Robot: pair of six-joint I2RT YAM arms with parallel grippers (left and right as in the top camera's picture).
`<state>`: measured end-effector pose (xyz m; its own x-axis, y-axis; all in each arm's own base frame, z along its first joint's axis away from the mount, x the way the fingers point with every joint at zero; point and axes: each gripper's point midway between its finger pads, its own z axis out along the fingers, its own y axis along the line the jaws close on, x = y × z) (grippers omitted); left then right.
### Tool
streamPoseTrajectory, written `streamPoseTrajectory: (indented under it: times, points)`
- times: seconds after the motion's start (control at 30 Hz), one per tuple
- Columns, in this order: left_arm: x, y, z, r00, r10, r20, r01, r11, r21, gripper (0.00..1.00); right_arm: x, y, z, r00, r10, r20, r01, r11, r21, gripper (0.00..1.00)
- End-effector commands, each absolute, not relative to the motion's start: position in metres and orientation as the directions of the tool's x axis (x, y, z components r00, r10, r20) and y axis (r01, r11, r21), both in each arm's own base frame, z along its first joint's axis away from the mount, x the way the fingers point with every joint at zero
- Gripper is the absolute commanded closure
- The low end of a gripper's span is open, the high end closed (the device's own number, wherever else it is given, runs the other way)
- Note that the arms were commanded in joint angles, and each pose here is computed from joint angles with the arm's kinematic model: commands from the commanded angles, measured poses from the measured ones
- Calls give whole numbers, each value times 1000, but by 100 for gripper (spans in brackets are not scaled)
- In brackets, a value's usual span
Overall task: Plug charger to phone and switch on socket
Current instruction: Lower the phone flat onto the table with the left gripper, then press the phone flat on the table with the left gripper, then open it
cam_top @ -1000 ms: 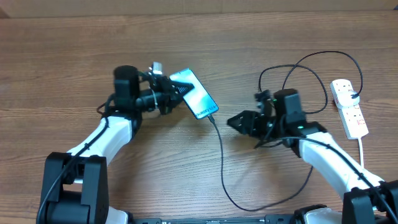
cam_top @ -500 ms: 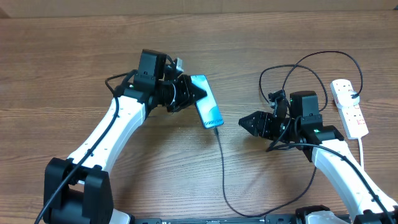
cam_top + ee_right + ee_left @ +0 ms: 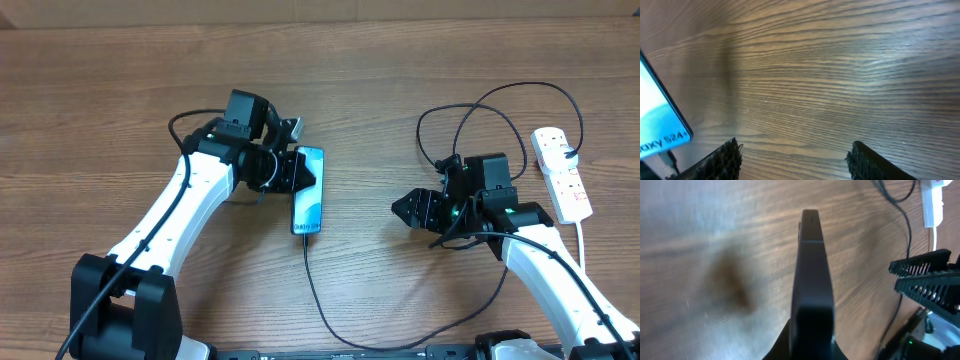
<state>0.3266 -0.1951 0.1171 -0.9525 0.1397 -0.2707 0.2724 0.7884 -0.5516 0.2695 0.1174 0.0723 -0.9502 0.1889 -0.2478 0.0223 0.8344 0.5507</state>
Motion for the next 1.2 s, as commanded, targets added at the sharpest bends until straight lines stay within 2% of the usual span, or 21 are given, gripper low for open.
streamPoseTrajectory:
  times: [0.0, 0.2, 0.33, 0.5, 0.67, 0.83, 1.17]
  points:
    - [336, -202, 112, -926, 200, -320, 351, 768, -536, 96, 276, 112, 80, -938, 192, -288, 13, 850, 526, 29]
    - [359, -205, 77, -971, 68, -230, 194, 788, -584, 96, 277, 112, 81, -937, 192, -291, 11, 850, 526, 19]
    - [378, -214, 68, -978, -7, -211, 138, 734, -665, 96, 279, 112, 82, -935, 193, -299, 6, 849, 528, 12]
    - [386, -216, 67, -972, -8, -237, 162, 708, -687, 96, 279, 112, 82, -934, 193, -299, 6, 849, 528, 9]
    - [375, -208, 62, -971, 57, -232, 203, 711, -673, 96, 279, 112, 82, -934, 193, -300, 6, 849, 528, 7]
    - [360, -196, 51, -974, 118, -196, 219, 723, -655, 96, 279, 112, 82, -934, 192, -301, 5, 850, 527, 6]
    - [357, -189, 19, -989, 101, -106, 146, 714, -685, 96, 279, 113, 82, -933, 193, -303, 4, 849, 528, 2]
